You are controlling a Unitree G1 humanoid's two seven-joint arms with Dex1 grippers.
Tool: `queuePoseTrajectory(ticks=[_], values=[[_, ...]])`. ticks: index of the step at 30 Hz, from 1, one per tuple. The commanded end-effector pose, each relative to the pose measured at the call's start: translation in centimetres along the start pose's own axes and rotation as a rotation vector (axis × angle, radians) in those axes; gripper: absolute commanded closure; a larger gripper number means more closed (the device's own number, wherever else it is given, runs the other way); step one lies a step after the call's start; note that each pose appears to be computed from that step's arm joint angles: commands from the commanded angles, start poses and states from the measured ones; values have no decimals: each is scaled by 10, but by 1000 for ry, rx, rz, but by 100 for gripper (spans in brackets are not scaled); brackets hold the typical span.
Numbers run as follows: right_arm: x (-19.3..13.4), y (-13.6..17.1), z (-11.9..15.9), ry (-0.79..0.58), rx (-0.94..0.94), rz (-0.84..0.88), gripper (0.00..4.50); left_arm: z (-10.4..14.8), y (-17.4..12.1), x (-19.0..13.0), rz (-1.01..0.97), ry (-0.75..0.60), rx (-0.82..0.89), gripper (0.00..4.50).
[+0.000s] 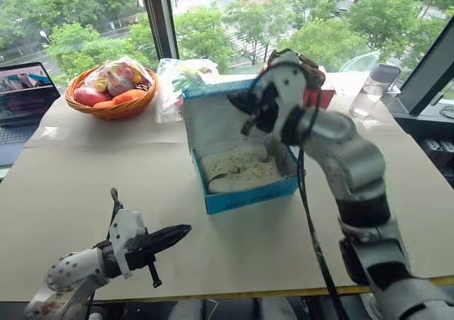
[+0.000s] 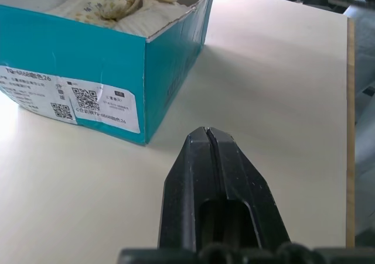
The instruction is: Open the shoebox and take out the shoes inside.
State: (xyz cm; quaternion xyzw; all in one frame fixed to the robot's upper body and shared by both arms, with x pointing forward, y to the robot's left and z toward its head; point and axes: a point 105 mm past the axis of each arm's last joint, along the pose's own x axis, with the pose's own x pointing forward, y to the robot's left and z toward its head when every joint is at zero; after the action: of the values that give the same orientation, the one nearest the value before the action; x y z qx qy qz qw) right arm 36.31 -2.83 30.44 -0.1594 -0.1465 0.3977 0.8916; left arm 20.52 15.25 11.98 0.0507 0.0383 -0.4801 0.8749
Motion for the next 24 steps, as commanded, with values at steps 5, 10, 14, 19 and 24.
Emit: queuePoseTrajectory(ticks=[5, 10, 14, 19, 24], values=[[8, -15, -12, 11, 5, -61, 444, 8, -4, 0, 5, -21, 20, 450], [-22, -24, -2, 3, -7, -20, 444, 9, -6, -1, 14, -24, 21, 450], [-51, -26, 5, 78, 33, 56, 444, 15, -5, -2, 14, -40, 37, 450], [-78, -10, -14, 279, 104, 191, 371, 36, 7, -4, 13, -81, 83, 450], [-87, 13, -35, 391, 136, 294, 201, 62, 24, -6, 16, -103, 135, 450]])
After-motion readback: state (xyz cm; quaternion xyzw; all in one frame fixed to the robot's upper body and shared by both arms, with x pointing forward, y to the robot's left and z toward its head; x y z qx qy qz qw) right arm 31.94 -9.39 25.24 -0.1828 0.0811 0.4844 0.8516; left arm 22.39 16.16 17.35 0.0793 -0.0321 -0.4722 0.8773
